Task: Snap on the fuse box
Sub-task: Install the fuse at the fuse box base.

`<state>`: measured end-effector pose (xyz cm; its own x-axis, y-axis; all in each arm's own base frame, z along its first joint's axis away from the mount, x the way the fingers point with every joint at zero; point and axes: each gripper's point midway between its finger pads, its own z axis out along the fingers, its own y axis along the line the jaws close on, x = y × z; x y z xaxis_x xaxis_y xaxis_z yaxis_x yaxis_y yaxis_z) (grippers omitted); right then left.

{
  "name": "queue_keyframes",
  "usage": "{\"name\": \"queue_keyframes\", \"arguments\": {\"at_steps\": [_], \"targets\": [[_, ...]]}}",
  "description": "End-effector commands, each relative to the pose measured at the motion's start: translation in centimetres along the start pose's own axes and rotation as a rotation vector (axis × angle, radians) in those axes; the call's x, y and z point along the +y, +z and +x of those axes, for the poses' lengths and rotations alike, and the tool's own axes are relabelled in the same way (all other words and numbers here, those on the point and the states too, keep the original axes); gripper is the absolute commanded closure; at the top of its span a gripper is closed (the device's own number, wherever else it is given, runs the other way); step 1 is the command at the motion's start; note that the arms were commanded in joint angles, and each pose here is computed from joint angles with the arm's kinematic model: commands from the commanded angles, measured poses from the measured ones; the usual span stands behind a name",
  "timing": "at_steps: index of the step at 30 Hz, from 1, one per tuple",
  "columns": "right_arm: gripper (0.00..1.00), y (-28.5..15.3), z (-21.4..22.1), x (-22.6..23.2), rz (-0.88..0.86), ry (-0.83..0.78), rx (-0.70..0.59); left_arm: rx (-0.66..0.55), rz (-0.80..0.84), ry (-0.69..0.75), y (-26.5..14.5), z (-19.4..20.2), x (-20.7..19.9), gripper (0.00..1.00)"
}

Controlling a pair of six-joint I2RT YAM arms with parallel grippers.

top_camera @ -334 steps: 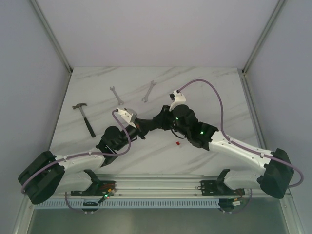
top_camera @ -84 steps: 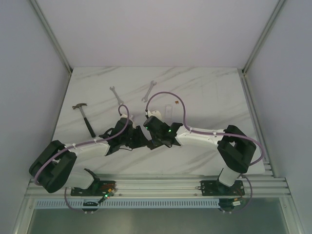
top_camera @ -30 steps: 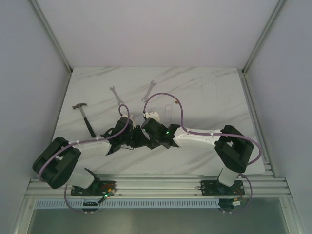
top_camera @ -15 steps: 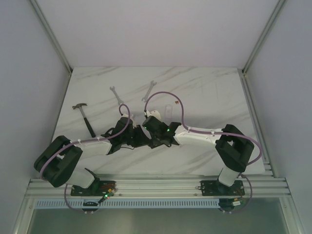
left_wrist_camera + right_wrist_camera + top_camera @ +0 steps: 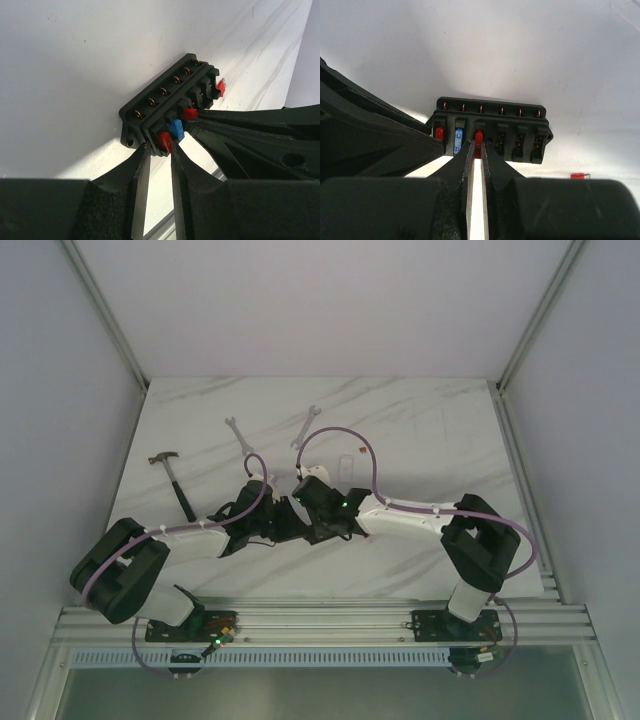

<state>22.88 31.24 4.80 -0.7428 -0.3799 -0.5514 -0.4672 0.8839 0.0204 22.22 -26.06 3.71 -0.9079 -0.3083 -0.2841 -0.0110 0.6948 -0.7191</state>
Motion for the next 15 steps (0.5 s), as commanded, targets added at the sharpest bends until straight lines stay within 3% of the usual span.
{"name": "queue_keyframes", "arguments": {"at_steps": [1,15], "targets": [[1.00,1.0,5.3,-2.0,0.069,-0.066,0.201,0.051,-0.221,-0.021,-0.2,2.1,6.0,0.69],[1.00,1.3,7.2,-3.3,0.114,-0.088,0.268,0.054,-0.225,-0.023,-0.2,2.2,6.2,0.69]]}}
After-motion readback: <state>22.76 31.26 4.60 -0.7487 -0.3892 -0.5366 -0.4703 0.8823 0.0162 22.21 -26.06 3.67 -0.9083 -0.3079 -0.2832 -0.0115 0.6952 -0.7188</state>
